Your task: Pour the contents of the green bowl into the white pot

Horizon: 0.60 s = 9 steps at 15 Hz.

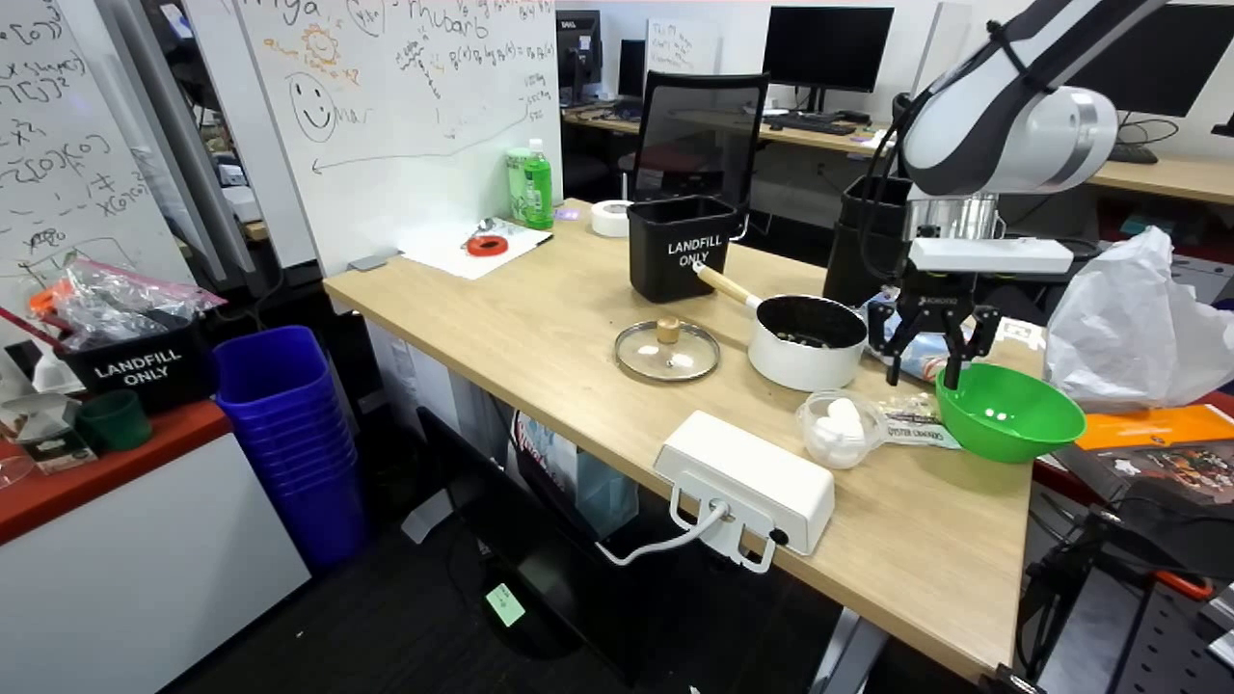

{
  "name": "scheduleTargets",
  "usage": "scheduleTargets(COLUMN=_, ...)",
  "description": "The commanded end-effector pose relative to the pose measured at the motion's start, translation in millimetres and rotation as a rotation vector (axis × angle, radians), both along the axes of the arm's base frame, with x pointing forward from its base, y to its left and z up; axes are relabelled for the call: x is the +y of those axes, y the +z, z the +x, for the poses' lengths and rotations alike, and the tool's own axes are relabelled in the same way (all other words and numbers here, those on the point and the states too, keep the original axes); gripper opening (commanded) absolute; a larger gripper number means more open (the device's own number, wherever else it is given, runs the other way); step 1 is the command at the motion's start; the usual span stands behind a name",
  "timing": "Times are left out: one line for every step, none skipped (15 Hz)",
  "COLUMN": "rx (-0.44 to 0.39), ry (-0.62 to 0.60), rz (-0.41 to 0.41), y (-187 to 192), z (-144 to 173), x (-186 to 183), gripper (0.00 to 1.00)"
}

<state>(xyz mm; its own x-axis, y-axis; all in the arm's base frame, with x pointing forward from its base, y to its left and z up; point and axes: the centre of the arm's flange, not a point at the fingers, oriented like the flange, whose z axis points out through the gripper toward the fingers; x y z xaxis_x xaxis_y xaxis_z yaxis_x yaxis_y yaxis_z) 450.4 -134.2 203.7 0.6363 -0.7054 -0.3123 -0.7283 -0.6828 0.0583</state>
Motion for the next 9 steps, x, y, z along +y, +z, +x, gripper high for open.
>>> scheduleTargets(rx=0.001, ry=0.077, rz=0.058, y=32, z=-20, x=3, gripper=0.99)
scheduleTargets(rx=-0.002, ry=0.04, rz=0.03, y=18, z=-5, x=3, gripper=0.82)
scheduleTargets(rx=-0.002, ry=0.05, rz=0.041, y=26, z=-9, x=4, gripper=0.9)
scheduleTargets(rx=-0.006, ry=0.053, rz=0.045, y=30, z=-12, x=5, gripper=0.96)
scheduleTargets(rx=-0.006, ry=0.055, rz=0.048, y=30, z=-14, x=5, gripper=0.99)
scheduleTargets(rx=-0.004, ry=0.056, rz=0.049, y=29, z=-15, x=5, gripper=0.99)
scheduleTargets(rx=-0.001, ry=0.057, rz=0.049, y=28, z=-15, x=6, gripper=0.99)
scheduleTargets(rx=-0.001, ry=0.057, rz=0.05, y=28, z=-15, x=6, gripper=0.99)
scheduleTargets(rx=-0.001, ry=0.058, rz=0.05, y=28, z=-15, x=6, gripper=0.99)
